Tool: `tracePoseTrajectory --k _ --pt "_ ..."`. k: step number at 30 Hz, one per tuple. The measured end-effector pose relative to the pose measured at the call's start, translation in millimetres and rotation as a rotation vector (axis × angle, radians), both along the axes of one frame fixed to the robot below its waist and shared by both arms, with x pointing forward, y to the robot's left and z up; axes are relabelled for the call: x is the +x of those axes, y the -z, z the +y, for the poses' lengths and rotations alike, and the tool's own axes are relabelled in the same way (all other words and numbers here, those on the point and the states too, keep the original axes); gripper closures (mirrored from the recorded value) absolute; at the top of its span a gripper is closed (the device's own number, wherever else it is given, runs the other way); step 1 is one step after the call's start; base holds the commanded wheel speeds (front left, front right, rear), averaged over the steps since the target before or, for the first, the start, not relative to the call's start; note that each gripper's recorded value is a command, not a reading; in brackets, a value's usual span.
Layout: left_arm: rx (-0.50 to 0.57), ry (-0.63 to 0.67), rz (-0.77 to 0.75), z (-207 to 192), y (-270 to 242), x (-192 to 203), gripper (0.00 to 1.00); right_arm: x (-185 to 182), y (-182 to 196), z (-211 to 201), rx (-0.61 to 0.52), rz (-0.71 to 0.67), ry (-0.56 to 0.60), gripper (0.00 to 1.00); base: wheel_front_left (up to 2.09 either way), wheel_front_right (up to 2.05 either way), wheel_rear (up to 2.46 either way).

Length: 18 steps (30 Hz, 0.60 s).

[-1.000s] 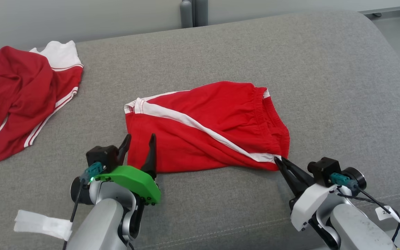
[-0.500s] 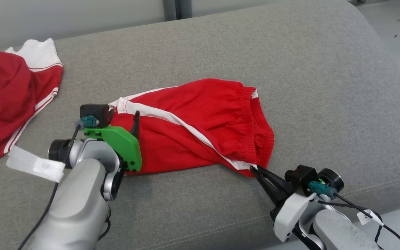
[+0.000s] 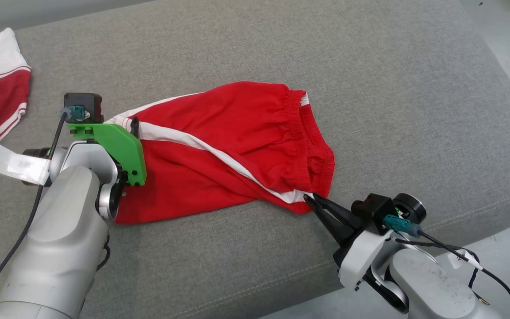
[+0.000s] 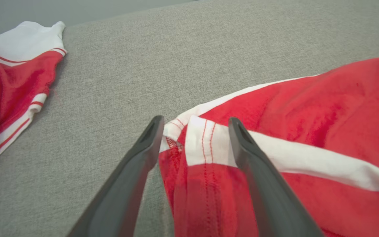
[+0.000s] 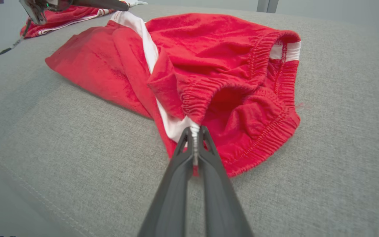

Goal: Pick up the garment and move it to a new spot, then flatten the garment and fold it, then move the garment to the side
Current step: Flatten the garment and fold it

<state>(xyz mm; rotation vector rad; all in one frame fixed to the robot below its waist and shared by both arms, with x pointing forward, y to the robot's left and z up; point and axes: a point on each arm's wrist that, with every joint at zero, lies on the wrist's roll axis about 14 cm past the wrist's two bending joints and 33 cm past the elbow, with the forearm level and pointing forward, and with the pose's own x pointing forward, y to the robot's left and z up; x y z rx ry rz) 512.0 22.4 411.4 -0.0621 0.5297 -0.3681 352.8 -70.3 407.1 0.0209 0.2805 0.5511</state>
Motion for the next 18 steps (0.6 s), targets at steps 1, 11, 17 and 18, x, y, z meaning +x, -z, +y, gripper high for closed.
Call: tracePoseTrajectory --k 1,11,17,18 --pt "0.006 0.008 0.004 -2.4 2.6 1.3 0.0 1.8 0.9 -2.8 -0.001 0.002 0.009 1.0 0.0 0.0 0.0" --pt "0.013 0.037 0.018 -15.1 6.6 4.9 0.0 5.7 9.6 -9.0 -0.001 0.03 0.025 1.0 0.0 0.0 0.0" --pt "0.015 0.03 0.027 -8.5 6.6 2.1 0.0 6.0 9.2 -1.4 0.007 0.03 0.002 1.0 0.0 0.0 0.0" --pt "0.017 0.031 0.031 -7.1 7.3 1.0 0.0 5.3 8.9 0.0 0.007 0.029 -0.003 1.0 0.0 0.0 0.0"
